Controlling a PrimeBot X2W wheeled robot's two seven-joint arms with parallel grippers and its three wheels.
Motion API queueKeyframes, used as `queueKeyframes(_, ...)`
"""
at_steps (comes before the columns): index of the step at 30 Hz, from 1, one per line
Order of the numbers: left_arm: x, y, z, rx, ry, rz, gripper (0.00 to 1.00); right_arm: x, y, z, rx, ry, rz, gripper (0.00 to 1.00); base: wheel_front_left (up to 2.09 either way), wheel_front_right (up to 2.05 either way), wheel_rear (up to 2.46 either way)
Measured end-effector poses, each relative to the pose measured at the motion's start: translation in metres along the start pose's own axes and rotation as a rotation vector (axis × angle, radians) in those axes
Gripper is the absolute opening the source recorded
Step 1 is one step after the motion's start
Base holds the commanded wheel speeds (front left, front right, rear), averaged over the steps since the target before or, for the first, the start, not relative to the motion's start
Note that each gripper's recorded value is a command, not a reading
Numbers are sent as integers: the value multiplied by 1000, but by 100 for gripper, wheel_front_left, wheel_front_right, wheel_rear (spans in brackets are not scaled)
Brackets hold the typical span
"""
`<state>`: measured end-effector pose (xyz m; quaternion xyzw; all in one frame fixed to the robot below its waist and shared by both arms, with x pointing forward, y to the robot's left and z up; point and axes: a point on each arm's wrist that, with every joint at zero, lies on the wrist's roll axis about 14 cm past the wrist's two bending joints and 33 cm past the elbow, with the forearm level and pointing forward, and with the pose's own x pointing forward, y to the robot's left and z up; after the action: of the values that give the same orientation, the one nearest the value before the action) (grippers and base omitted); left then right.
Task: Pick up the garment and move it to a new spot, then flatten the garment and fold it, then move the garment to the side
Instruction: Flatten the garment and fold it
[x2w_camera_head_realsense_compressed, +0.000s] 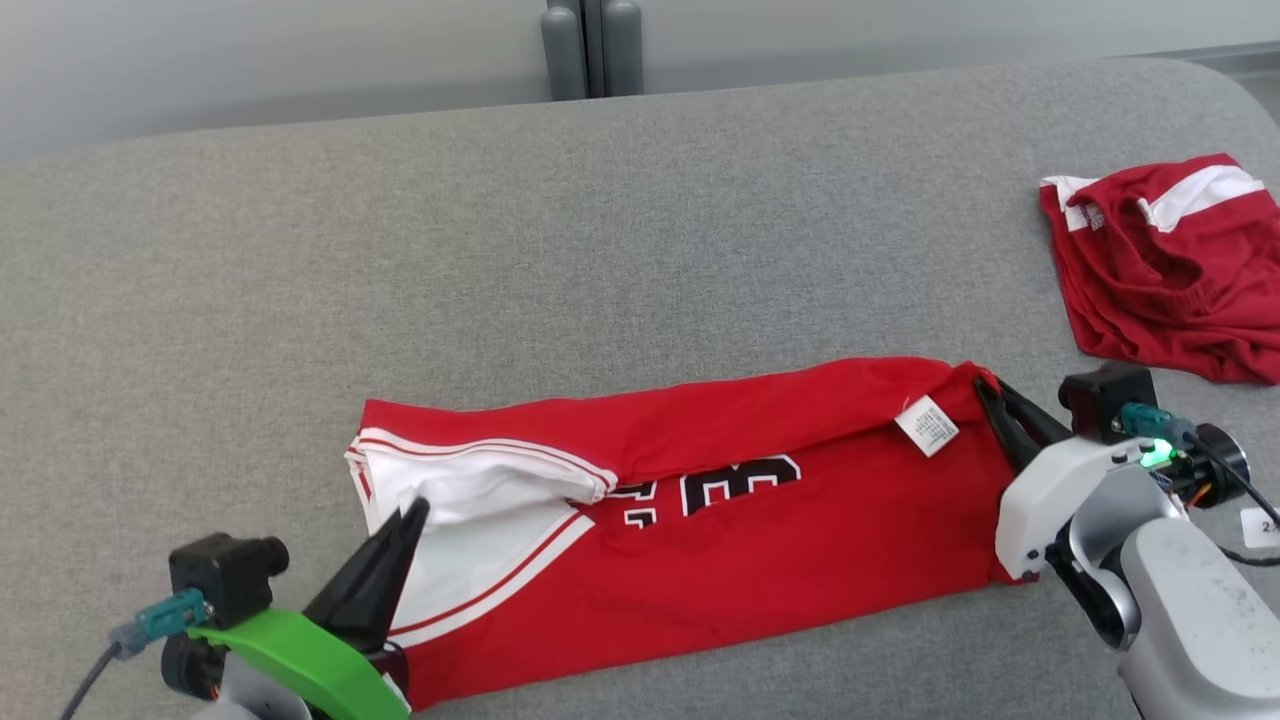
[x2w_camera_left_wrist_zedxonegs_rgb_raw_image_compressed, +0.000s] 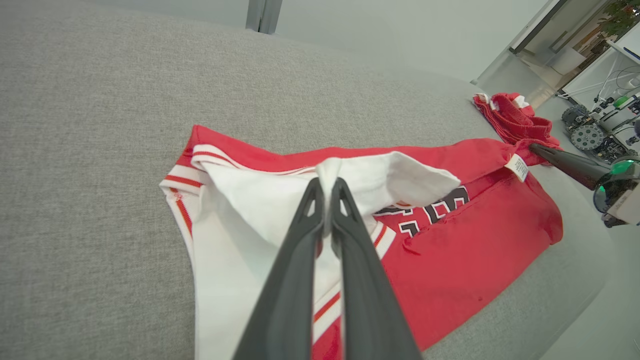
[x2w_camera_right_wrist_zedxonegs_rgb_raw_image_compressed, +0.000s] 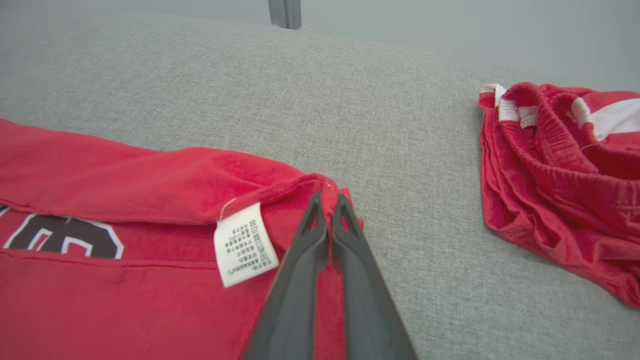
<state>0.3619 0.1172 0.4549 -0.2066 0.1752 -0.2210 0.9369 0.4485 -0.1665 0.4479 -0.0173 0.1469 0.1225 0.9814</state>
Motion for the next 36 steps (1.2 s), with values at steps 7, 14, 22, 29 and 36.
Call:
queueKeyframes(7,-11,12,-30,-50,41,63,100,-15,-3,-5,34,-15,-46,100,0,0,0)
queueKeyframes(14,-17,22,-31,-39,-2,135,100,-33,-16,-11,80,-31,-119,100,0,0,0)
queueKeyframes(22,-23,20,13,9,-216,200,100,-45,-22,0,114,-92,-171,100,0,0,0)
queueKeyframes(29,-30,22,26,10,-306,244,100,-35,-14,11,128,-116,-164,100,0,0,0)
queueKeyframes(36,-38,29,19,30,-310,279,100,-20,-12,-7,141,-47,-173,100,0,0,0)
